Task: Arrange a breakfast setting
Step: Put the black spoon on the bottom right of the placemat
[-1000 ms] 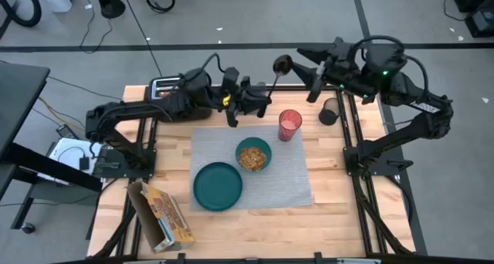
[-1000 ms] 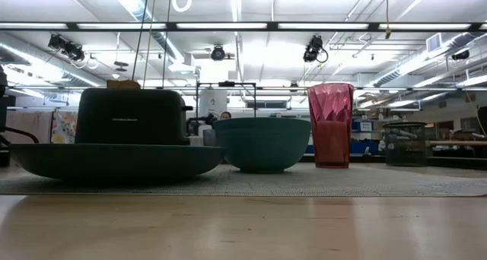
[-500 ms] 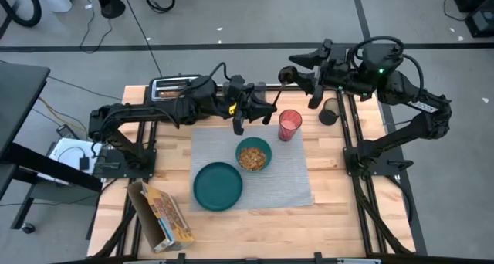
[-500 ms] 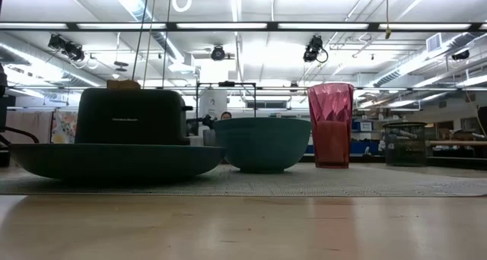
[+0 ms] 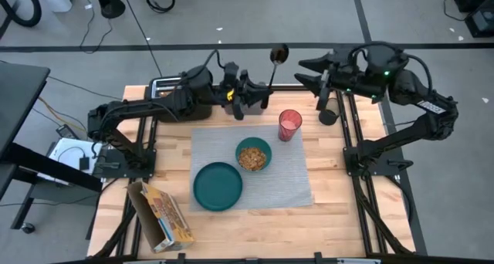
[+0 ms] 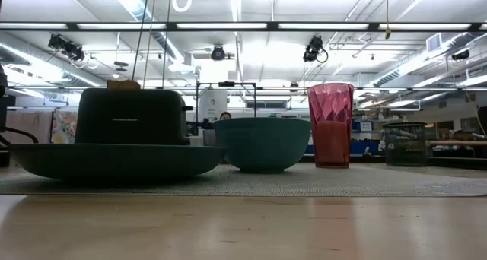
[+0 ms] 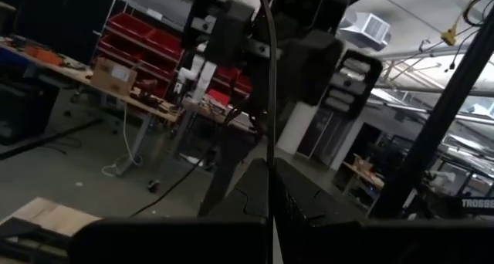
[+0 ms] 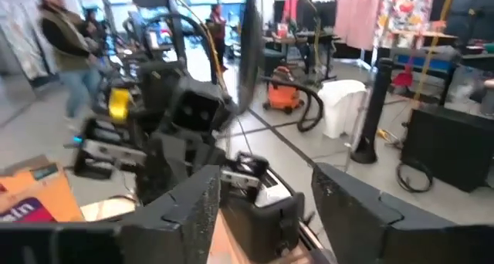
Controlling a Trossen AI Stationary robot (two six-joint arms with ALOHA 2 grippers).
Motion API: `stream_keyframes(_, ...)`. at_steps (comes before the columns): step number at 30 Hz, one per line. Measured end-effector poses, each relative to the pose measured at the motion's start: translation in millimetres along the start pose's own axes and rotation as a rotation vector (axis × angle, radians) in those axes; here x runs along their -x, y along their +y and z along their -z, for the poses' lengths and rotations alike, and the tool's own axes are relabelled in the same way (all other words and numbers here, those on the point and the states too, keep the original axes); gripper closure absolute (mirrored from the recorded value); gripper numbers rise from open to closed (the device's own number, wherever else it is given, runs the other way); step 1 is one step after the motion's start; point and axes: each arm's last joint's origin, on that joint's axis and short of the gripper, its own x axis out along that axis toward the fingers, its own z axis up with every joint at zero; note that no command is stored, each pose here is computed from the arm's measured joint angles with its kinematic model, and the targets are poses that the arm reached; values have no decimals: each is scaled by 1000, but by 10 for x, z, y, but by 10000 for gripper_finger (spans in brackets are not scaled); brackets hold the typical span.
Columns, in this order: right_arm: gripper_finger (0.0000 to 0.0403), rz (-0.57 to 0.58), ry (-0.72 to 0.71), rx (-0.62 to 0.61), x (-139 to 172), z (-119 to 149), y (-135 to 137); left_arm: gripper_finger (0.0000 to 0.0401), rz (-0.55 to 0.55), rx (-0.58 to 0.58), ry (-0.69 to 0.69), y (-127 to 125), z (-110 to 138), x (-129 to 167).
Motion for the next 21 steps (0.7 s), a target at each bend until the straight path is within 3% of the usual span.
stream_keyframes(6,145,-61,-103,3,12,-103,19,392,-47,-14,21,135,-35,36)
stream_keyframes(10,125,-45,-95,19,-41,-86,27,392,-68,-48,43,189,-33,50)
stream_keyframes(14,119,-24,-76,23,-136,-52,21,392,-54,-75,62,228,-15,43)
stream_keyframes(21,122,-90,-61,30,-296,-14,-38,392,-53,-143,105,226,41,34)
